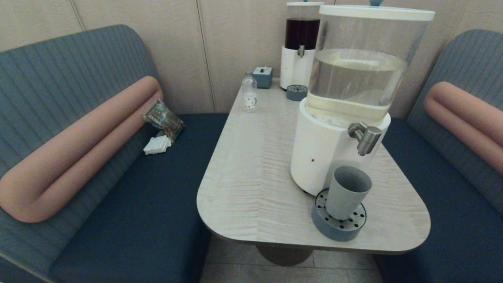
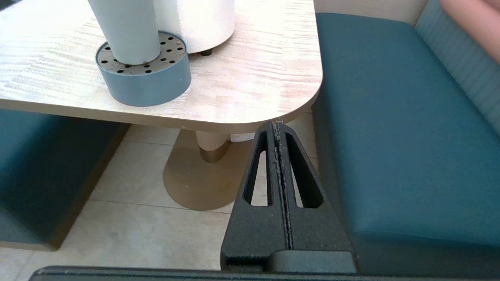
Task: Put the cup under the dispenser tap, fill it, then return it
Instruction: Turn on the faucet
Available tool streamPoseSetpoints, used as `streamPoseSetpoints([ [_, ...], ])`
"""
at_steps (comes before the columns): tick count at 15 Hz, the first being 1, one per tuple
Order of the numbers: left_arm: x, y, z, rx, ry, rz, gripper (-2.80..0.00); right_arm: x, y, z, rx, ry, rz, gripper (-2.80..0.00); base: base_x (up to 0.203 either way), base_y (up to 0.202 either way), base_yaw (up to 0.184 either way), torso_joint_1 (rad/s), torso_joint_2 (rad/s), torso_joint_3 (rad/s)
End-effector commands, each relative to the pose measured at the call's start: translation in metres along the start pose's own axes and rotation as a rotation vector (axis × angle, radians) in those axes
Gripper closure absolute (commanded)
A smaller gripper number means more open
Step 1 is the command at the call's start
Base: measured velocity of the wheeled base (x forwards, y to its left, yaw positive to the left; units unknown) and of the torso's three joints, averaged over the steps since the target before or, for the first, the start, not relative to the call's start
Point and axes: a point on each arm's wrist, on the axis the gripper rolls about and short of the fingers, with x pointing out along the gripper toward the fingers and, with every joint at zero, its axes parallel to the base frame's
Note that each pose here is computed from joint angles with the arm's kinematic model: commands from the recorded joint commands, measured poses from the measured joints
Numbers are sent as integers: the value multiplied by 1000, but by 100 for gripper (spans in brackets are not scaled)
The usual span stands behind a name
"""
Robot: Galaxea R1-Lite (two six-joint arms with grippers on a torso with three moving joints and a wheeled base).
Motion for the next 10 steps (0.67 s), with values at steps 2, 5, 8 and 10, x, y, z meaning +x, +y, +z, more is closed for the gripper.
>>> streamPoseSetpoints([
  [2,0,0,-2,-14,6,2,0,0,0,0,-14,0,0,0,0,0,0,0,0,0],
  [5,0,0,-2,-14,6,2,0,0,0,0,-5,0,-9,0,0,0,0,0,0,0],
  [8,0,0,-2,-14,6,2,0,-2,0,4,-36,-4,-8,0,0,0,0,0,0,0],
  [10,0,0,-2,-14,6,2,0,-12,0,41,-31,-56,-3,0,0,0,0,0,0,0],
])
